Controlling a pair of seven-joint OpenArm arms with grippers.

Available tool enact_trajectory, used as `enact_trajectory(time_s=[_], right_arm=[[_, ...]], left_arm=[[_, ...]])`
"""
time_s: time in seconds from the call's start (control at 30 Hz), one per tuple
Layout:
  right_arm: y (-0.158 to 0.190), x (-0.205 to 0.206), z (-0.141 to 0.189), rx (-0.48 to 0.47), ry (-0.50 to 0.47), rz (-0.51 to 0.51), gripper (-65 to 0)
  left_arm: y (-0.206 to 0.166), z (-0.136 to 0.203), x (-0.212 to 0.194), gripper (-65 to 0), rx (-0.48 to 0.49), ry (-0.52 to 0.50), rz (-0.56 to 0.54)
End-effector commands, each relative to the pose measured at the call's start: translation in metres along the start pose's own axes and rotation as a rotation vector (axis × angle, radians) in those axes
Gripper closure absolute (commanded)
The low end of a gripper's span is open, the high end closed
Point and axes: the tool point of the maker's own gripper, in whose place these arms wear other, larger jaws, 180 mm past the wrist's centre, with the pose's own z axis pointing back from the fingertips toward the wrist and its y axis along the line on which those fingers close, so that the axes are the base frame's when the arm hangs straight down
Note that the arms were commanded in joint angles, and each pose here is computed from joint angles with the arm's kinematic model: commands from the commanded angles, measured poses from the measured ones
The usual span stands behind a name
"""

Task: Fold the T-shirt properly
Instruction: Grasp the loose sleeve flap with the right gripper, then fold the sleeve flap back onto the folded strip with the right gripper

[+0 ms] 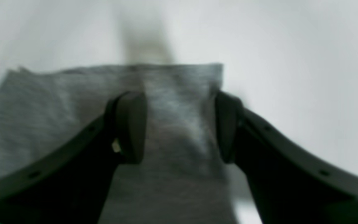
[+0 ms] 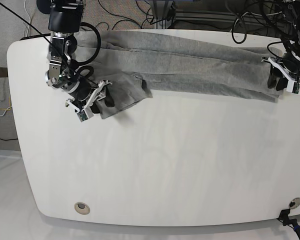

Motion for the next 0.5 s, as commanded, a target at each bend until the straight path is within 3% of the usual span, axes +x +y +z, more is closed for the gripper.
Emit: enact_trajectory(time_s=[0.0, 0.23, 0.3, 0.4, 0.47], right_arm=[[0.015, -0.018, -0.004, 0.039, 0.084, 0.039, -33.9], [0.030, -0.016, -0.006, 0.113, 0.085, 0.029, -32.3], [0.028, -0.015, -0.005, 0.108, 0.084, 0.033, -24.4], [0.028, -0.013, -0.005, 0.107, 0.082, 0.035, -3.4], [0.026, -0.007, -0.006, 0.102, 0.073, 0.044, 0.0]], left_arm=[[0.004, 0.004, 0.016, -17.8, 0.005, -0.047, -0.023], [0.005, 0.004, 0.015, -17.8, 0.005, -0.045, -0.023], [0.005, 0.004, 0.015, -17.8, 0.005, -0.045, -0.023], [0.005, 0.004, 0.015, -17.8, 0.005, -0.044, -0.021], [0.005, 0.004, 0.015, -17.8, 0.005, -0.044, -0.021]])
